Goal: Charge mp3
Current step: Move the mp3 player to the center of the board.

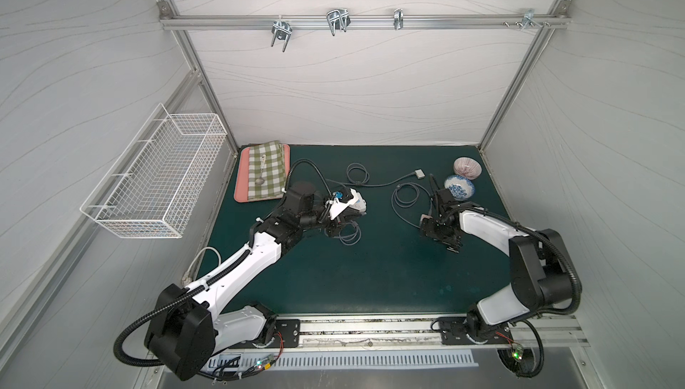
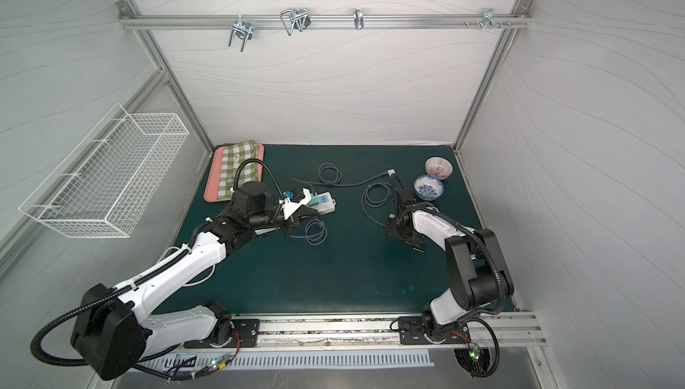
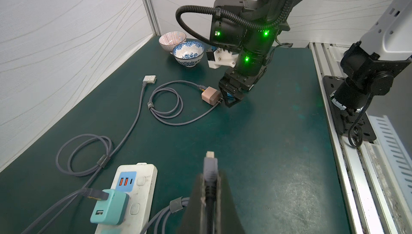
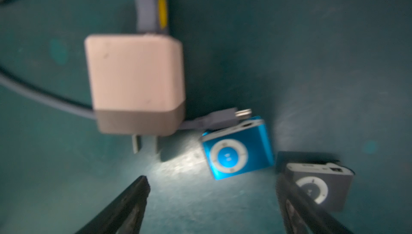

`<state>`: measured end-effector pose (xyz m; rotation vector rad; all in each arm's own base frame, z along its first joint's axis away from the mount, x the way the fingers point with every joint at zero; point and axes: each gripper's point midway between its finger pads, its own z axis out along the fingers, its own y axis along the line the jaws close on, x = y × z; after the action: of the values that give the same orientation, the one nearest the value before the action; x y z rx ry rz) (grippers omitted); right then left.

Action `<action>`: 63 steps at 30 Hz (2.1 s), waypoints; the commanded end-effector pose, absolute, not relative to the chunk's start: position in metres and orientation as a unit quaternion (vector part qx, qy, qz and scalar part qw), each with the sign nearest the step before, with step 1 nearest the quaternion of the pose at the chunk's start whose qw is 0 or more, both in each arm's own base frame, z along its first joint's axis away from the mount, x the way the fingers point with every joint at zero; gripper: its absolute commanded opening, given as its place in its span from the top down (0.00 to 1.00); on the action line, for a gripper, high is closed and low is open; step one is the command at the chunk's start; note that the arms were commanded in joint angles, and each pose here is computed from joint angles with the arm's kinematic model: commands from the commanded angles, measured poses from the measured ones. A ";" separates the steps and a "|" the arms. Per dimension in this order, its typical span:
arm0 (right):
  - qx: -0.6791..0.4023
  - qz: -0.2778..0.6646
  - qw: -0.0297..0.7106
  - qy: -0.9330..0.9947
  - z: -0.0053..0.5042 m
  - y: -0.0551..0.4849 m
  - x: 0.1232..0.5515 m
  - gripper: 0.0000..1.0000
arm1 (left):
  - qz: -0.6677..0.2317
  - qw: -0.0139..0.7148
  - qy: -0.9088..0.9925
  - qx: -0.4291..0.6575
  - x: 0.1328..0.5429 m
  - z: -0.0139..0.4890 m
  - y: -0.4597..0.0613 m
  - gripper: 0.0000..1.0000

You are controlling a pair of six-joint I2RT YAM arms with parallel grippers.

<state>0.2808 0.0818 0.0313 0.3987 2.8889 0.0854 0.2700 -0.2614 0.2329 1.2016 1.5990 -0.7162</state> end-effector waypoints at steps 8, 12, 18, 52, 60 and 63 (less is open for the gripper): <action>0.172 -0.014 0.122 0.978 0.044 0.055 0.275 0.07 | -0.295 0.512 0.632 0.501 0.279 0.256 -0.268 1.00; 0.223 -0.025 0.098 0.970 0.037 0.032 0.264 0.05 | -0.297 0.512 0.631 0.501 0.279 0.257 -0.268 1.00; 0.230 -0.030 0.076 0.970 0.023 0.023 0.264 0.06 | -0.297 0.512 0.631 0.501 0.279 0.257 -0.269 1.00; 0.201 -0.011 0.093 0.975 0.063 0.051 0.245 0.09 | -0.292 0.517 0.629 0.502 0.275 0.258 -0.265 1.00; 0.304 0.036 -0.006 0.952 0.055 0.070 0.196 0.12 | -0.292 0.518 0.628 0.503 0.274 0.258 -0.265 1.00; 0.328 0.016 -0.016 0.944 0.054 0.069 0.193 0.14 | -0.292 0.517 0.628 0.502 0.274 0.259 -0.265 1.00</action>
<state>0.2135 0.0686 0.0563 0.8457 2.9644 0.1061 0.2723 -0.2631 0.2342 1.2011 1.5994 -0.7209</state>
